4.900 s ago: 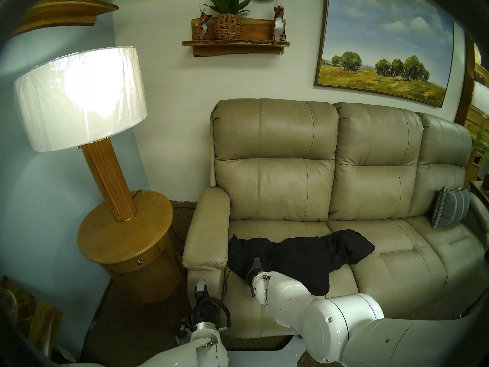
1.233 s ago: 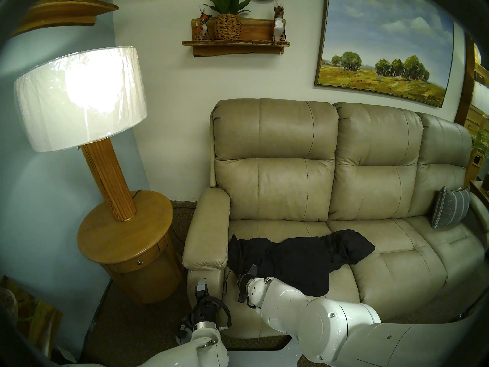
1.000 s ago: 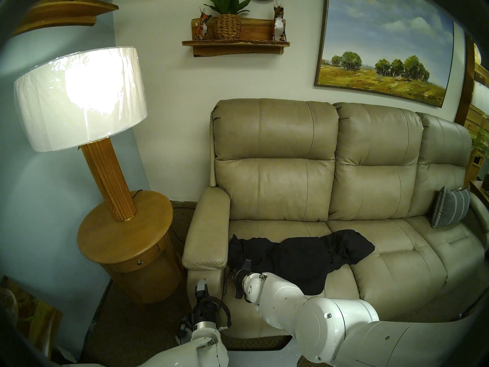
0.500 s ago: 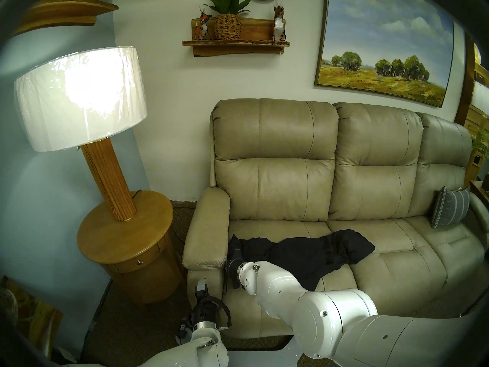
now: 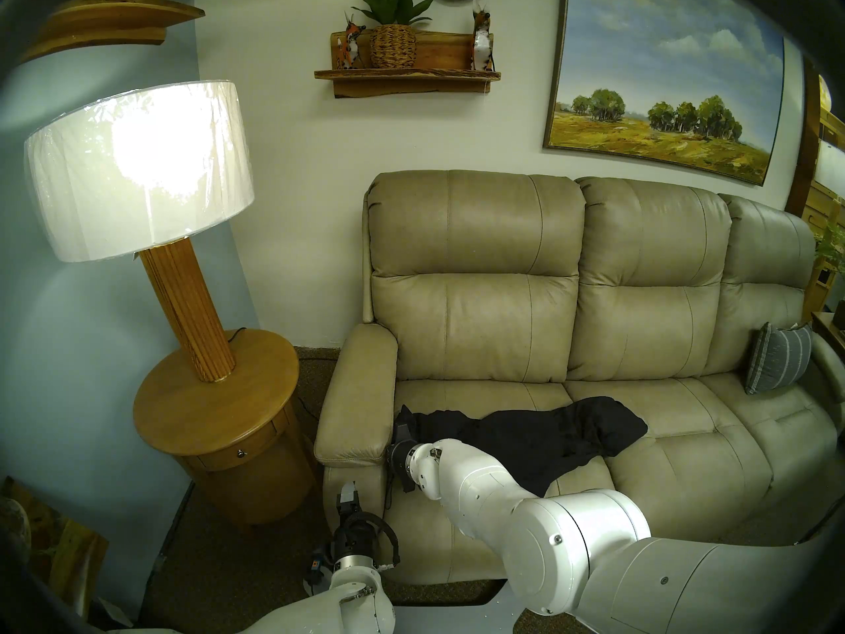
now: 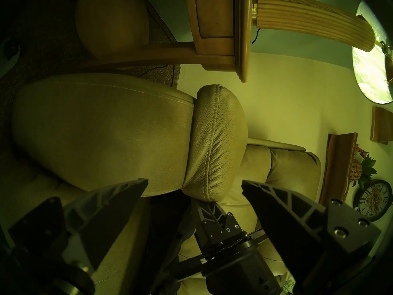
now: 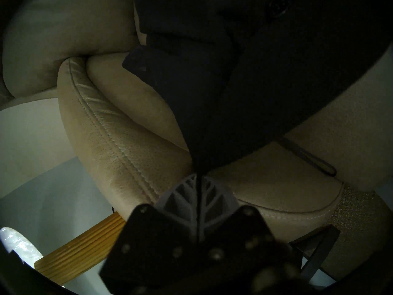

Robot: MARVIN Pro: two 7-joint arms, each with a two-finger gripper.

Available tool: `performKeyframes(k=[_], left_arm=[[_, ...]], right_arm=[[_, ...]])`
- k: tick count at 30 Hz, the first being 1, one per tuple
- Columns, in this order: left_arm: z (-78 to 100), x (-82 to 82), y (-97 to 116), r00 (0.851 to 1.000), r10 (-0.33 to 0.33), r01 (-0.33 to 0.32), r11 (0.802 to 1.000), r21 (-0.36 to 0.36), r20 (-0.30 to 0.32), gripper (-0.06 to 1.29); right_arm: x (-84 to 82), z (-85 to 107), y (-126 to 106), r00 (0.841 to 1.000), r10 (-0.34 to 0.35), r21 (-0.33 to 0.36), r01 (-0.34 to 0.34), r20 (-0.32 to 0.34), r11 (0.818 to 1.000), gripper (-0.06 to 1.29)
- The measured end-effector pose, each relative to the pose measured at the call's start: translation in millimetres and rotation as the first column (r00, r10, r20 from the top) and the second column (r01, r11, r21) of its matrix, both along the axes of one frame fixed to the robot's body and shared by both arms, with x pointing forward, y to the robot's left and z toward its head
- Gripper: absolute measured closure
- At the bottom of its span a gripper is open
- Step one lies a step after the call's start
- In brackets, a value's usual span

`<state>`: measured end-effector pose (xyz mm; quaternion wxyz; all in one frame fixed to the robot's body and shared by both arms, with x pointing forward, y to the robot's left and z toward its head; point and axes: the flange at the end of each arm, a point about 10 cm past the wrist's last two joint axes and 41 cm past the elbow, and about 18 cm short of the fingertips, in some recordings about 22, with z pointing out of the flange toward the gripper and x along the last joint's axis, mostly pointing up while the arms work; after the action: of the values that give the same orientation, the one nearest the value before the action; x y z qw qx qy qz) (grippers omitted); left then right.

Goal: Drape jacket on sofa arm

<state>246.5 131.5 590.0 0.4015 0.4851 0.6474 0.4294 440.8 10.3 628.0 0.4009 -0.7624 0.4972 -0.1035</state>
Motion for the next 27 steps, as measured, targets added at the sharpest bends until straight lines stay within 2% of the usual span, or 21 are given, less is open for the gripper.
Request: performKeyframes(k=[21, 27], left_arm=[[-0.6, 0.0, 0.1, 1.000, -0.001, 0.001, 1.000, 0.001, -0.003, 0.01], [-0.7, -0.6, 0.1, 1.000, 0.000, 0.000, 1.000, 0.002, -0.003, 0.01]], right_arm=[[9.1, 8.7, 1.5, 0.995, 0.086, -0.106, -0.081, 0.042, 0.991, 1.25], [21.9, 15.2, -12.3, 0.990, 0.089, -0.132, -0.075, 0.105, 0.988, 1.25]])
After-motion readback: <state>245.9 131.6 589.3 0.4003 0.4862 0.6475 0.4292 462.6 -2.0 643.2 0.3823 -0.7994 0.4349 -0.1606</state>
